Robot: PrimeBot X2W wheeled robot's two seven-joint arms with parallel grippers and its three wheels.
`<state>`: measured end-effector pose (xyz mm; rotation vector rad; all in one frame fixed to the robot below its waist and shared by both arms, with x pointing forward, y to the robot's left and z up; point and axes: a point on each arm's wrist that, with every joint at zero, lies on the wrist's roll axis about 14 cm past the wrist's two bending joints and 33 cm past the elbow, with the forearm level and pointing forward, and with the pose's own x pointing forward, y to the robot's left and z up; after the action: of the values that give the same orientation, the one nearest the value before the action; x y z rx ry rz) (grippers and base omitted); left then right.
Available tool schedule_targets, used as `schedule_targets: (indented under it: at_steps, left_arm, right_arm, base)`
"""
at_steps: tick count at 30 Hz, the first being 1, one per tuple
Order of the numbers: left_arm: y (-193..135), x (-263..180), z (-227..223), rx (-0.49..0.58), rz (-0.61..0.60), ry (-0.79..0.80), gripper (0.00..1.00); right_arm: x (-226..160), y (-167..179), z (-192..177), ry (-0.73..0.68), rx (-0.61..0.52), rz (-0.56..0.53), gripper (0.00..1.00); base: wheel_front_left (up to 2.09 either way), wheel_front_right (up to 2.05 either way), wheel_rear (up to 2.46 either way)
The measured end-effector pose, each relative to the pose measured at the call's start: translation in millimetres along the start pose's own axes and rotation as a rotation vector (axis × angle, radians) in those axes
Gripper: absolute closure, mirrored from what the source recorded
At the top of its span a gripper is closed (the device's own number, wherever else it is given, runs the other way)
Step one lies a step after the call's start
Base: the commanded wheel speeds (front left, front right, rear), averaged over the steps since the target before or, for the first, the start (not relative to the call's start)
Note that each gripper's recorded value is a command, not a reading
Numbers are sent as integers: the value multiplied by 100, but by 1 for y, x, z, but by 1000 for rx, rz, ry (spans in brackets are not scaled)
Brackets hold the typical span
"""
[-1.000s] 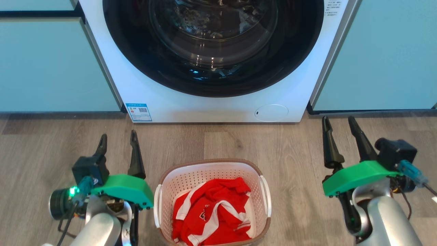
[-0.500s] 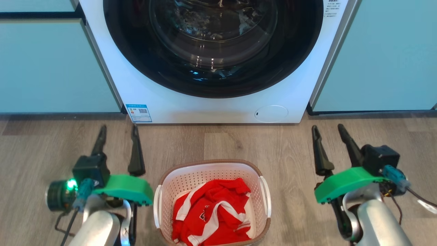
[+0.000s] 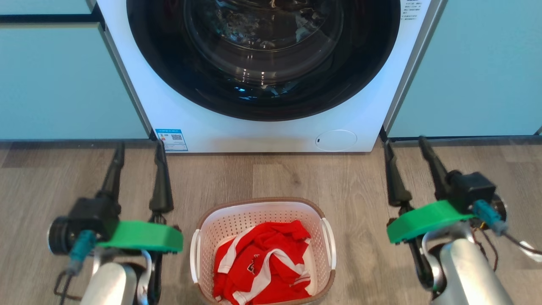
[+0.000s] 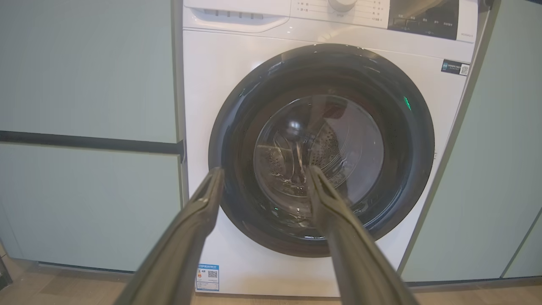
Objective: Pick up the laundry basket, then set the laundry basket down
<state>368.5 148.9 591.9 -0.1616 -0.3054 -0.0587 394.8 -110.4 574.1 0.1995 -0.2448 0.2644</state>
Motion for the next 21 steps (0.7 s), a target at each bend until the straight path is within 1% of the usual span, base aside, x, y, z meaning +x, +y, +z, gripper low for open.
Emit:
schedule_targets:
  at_steps: [4,9,10,15,21]
  left_arm:
    - [-1,-7,-19,48,-42,50,0]
    - [-11,-16,-48,87,-116,131,0]
    - [-11,-23,-62,74,-117,178,0]
    - [-4,-38,-93,32,-101,286,0]
    - [3,-39,-95,23,-79,295,0]
  right_arm:
    - [-7,-1,-18,52,-7,-4,0]
    - [-15,-6,-35,106,-31,-18,0]
    - [-18,-9,-41,127,-32,-27,0]
    - [-22,-13,-49,156,-31,-39,0]
    - [-24,-13,-52,167,-31,-41,0]
  base:
    - [0,0,0]
    - [0,0,0]
    - [0,0,0]
    - [0,0,0]
    - [0,0,0]
